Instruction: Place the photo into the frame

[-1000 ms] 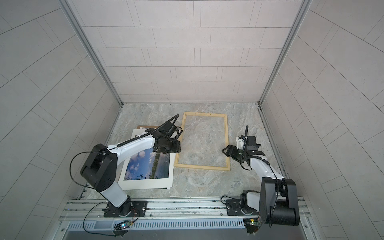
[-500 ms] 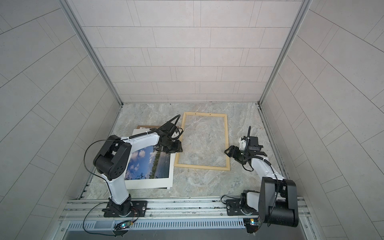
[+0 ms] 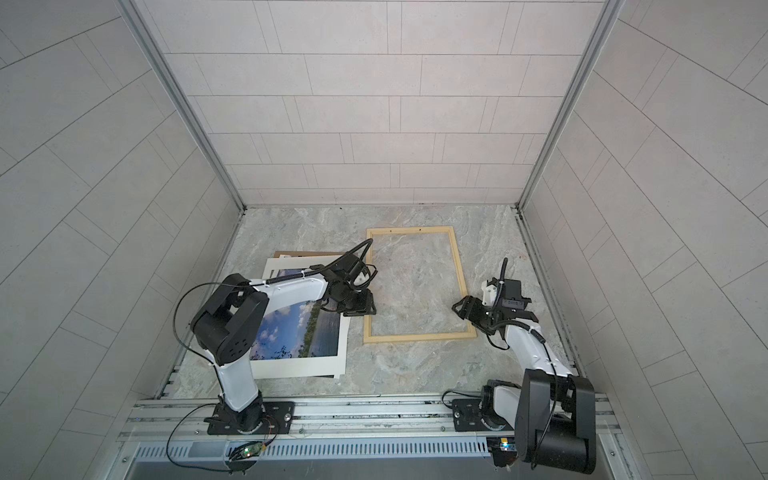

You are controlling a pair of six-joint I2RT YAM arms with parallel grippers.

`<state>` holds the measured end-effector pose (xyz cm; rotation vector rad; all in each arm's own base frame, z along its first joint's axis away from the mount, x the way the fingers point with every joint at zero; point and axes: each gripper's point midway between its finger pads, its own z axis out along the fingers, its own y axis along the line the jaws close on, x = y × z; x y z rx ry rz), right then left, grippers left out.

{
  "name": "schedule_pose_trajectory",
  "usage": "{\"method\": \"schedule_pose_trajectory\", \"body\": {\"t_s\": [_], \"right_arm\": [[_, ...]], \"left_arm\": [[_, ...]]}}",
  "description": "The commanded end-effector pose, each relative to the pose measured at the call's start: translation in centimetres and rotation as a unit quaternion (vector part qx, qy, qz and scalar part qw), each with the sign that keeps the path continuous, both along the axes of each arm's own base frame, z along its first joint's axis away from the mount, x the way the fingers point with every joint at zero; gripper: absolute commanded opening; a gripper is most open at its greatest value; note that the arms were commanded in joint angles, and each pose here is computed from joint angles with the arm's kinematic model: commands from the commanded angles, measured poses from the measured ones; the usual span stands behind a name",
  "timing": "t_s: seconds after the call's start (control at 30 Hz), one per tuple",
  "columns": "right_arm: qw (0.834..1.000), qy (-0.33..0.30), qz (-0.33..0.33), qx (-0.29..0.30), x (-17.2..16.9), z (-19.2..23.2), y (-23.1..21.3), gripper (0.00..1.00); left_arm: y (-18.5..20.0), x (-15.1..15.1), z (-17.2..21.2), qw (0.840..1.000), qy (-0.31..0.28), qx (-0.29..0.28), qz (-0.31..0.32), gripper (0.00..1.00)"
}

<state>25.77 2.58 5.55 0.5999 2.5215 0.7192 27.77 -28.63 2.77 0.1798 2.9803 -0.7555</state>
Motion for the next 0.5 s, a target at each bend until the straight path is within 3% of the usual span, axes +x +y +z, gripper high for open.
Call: {"method": "schedule_pose_trajectory", "body": {"t_s": [0.0, 0.3, 0.47], "right_arm": [[1.000, 0.015, -0.002, 0.020, -1.5, -0.3, 0.5, 0.70], [0.999, -0.016, -0.016, 0.045, -2.9, 0.8, 1.4, 0.65], [0.999, -0.041, -0.027, 0.015, -2.9, 2.2, 0.6, 0.71]], "left_arm": [[-0.8, -0.4, 0.3, 1.000, 0.000, -0.020, 0.001, 0.49], [-1.5, -0.3, -0.5, 0.999, 0.000, -0.039, 0.005, 0.49], [-1.9, 0.9, -0.5, 0.999, -0.010, -0.032, 0.004, 0.49]]}}
